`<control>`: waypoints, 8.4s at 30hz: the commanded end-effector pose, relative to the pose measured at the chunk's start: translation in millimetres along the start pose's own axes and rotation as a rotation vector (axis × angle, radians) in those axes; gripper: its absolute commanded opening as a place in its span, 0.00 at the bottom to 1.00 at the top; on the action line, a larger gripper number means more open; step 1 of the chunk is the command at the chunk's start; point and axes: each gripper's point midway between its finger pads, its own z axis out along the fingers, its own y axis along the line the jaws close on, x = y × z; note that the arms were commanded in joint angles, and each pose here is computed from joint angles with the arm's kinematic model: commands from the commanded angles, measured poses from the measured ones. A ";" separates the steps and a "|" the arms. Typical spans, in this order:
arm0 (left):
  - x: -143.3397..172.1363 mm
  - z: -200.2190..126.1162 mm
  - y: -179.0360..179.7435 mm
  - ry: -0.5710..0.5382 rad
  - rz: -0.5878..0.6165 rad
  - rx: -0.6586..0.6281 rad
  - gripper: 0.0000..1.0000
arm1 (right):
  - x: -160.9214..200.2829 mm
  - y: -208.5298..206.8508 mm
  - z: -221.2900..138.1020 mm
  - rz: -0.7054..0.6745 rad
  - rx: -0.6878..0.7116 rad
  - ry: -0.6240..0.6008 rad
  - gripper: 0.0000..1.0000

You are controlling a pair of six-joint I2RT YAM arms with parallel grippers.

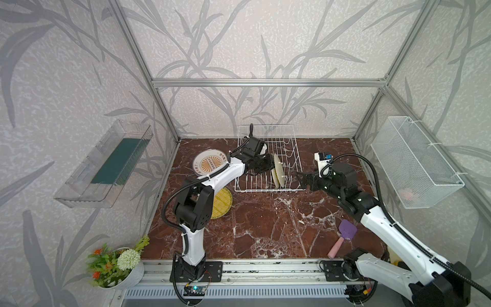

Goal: Unload the plates from the dish rack
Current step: Pick up a plate from the dish rack, then place the plate on the plate.

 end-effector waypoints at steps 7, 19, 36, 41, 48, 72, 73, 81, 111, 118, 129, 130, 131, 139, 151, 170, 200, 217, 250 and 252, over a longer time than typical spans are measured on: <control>-11.2 -24.2 -35.3 -0.067 0.040 0.098 0.00 | -4.9 2.5 -6.5 -0.007 -0.011 -0.017 0.99; -18.1 -43.2 -55.2 -0.105 0.046 0.161 0.00 | -7.4 4.3 -7.7 0.004 -0.019 -0.024 0.99; -19.4 -69.9 -61.3 -0.126 0.103 0.118 0.00 | -6.4 3.2 -5.1 0.025 -0.018 -0.026 0.99; -22.0 -78.8 -65.4 -0.141 0.119 0.118 0.00 | -6.0 3.1 -6.2 0.028 -0.016 -0.026 0.99; -23.9 -83.9 -66.3 -0.151 0.138 0.103 0.00 | -6.6 3.2 -6.6 0.036 -0.017 -0.029 0.99; -34.3 -112.4 -64.7 -0.219 0.236 0.015 0.00 | -7.7 3.5 -6.0 0.042 -0.020 -0.037 0.99; -35.5 -115.0 -63.5 -0.225 0.239 0.007 0.00 | -8.1 3.8 -6.2 0.041 -0.021 -0.038 0.99; -42.4 -130.1 -66.2 -0.270 0.266 -0.016 0.00 | -8.8 4.8 -6.5 0.044 -0.026 -0.039 0.99; -25.0 -201.0 -89.8 -0.473 1.299 -0.229 0.00 | -70.8 3.4 -27.4 0.473 -0.174 -0.054 1.00; -3.1 -194.2 -86.7 -0.472 1.573 -0.280 0.00 | -92.8 13.1 -27.7 0.523 -0.228 -0.085 0.98; 23.4 -158.5 -75.2 -0.401 1.901 -0.358 0.00 | -93.0 33.4 -6.8 0.566 -0.264 -0.007 0.96; 26.2 -155.8 -75.4 -0.396 1.921 -0.355 0.00 | -91.8 35.3 -3.5 0.567 -0.262 0.002 0.95; 28.7 -153.3 -75.4 -0.393 1.945 -0.354 0.00 | -90.1 37.2 0.0 0.568 -0.262 0.013 0.95; 35.4 -147.9 -82.7 -0.450 2.069 -0.394 0.00 | -74.4 46.9 30.2 0.621 -0.255 0.090 0.83; 42.8 -143.7 -85.1 -0.477 2.128 -0.421 0.00 | -55.0 44.8 48.8 0.648 -0.210 0.153 0.56; 46.6 -139.2 -81.7 -0.566 2.044 -0.401 0.00 | -46.4 41.4 62.4 0.682 -0.214 0.154 0.06; 58.2 -151.7 -53.9 -0.499 1.610 -0.273 0.99 | -92.5 -11.7 19.2 0.632 -0.167 -0.141 0.00; -2.9 -194.7 -69.3 -0.462 0.694 0.350 0.94 | -102.2 -6.7 -6.8 0.376 -0.257 -0.225 0.00; -1.7 -136.7 -83.4 -0.141 0.607 0.551 0.74 | -97.5 42.8 14.5 0.184 -0.515 -0.201 0.00; -1.5 -136.9 -83.3 -0.138 0.612 0.544 0.78 | -97.5 42.2 13.1 0.182 -0.508 -0.202 0.00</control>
